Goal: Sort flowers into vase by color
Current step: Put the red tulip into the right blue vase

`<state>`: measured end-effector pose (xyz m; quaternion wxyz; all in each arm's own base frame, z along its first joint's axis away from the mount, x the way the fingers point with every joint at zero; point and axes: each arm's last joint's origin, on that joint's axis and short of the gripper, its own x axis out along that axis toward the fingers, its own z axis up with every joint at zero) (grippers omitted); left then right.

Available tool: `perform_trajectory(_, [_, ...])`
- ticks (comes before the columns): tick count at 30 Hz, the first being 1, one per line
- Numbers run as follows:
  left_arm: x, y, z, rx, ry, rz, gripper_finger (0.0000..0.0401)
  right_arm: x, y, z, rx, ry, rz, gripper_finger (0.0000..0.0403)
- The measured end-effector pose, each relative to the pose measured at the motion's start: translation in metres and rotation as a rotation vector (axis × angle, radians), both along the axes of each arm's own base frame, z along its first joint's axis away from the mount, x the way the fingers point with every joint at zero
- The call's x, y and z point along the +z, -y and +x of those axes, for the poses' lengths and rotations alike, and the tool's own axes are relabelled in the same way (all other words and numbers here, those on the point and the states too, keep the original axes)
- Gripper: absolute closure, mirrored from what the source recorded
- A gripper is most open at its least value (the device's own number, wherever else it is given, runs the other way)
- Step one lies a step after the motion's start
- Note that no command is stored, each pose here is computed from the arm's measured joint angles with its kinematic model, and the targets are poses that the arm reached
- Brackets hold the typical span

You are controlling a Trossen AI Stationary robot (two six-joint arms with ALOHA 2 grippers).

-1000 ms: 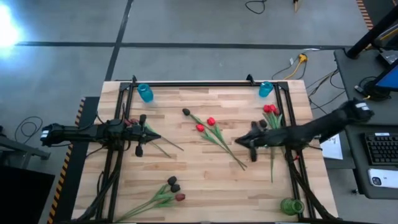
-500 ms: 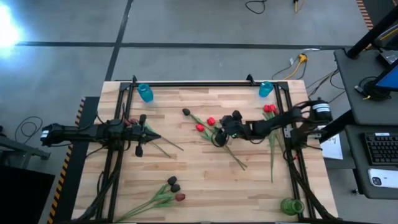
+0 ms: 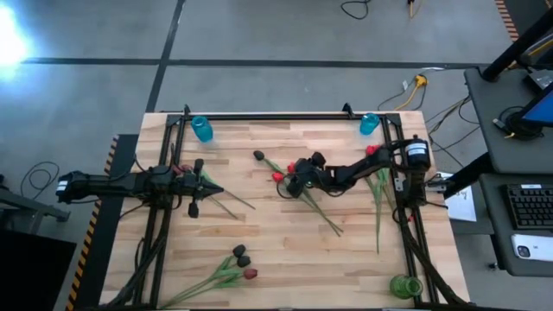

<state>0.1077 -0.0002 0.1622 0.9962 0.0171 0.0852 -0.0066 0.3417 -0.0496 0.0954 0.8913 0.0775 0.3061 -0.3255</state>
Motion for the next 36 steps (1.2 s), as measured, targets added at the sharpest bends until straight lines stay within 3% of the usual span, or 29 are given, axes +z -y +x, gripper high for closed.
perform_trajectory(9, [0.0, 0.0, 0.0, 0.0, -0.004, 0.0, 0.0401, 0.017, 0.002, 0.004, 0.008, -0.228, 0.086, 0.0184])
perform_trajectory(15, [-0.001, 0.0, 0.0, 0.0, -0.006, 0.0, 0.0401, 0.043, 0.005, 0.001, -0.048, -0.246, 0.288, 0.0202])
perform_trajectory(19, [-0.001, 0.0, 0.0, 0.0, -0.008, 0.0, 0.0401, 0.046, 0.008, 0.009, -0.03, -0.231, 0.347, 0.0215])
perform_trajectory(24, [-0.001, 0.0, 0.001, 0.0, -0.01, 0.0, 0.0401, 0.04, 0.02, 0.018, -0.071, -0.323, 0.374, 0.0235])
perform_trajectory(31, [-0.001, 0.0, 0.001, 0.0, -0.015, 0.0, 0.0401, 0.039, 0.025, 0.03, -0.118, -0.375, 0.434, 0.028])
perform_trajectory(36, [-0.001, 0.0, 0.001, 0.0, -0.015, 0.0, 0.0401, 0.04, 0.026, 0.038, -0.084, -0.419, 0.469, 0.0335])
